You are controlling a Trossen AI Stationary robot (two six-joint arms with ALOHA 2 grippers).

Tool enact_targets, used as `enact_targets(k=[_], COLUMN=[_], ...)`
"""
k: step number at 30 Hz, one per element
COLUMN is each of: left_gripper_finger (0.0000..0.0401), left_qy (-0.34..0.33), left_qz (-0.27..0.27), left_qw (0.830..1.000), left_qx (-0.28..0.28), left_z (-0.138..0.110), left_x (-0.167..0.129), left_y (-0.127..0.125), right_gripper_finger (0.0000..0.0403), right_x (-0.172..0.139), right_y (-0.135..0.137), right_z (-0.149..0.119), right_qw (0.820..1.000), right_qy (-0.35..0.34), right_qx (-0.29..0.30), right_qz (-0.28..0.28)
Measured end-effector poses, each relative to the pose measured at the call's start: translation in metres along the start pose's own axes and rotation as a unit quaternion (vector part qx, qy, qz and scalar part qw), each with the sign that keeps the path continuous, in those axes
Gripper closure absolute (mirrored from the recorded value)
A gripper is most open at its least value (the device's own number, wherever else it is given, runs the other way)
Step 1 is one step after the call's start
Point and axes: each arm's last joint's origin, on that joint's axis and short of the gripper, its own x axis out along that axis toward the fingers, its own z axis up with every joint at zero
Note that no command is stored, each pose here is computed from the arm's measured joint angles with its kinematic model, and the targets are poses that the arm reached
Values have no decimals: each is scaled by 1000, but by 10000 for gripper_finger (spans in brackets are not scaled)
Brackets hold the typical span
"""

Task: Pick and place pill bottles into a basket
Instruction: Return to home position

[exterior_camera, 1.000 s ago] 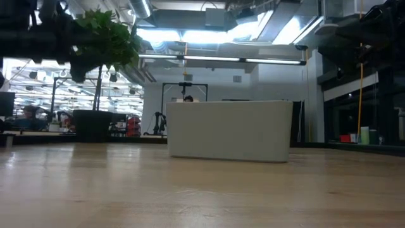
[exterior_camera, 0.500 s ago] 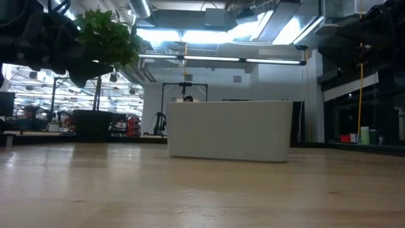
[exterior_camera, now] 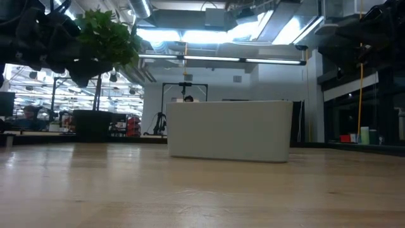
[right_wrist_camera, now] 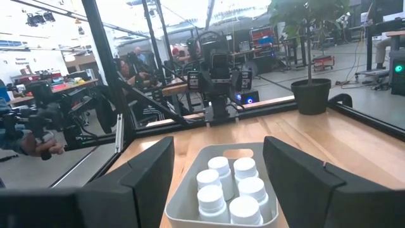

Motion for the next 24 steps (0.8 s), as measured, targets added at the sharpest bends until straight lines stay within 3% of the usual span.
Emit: enact_targets(k=[9, 24], left_gripper_finger=[157, 159], left_qy=[7, 6], left_qz=[3, -6], left_qw=[997, 997], left_qx=[82, 75], left_z=[-1, -1], left_x=[0, 0], left_y=[0, 0], right_gripper_finger=[158, 158], right_x=[0, 0], right_y=[0, 0], right_z=[0, 0], right_qw=[1000, 1000], right_qy=[0, 0], right_qx=[0, 0], right_qz=[0, 0])
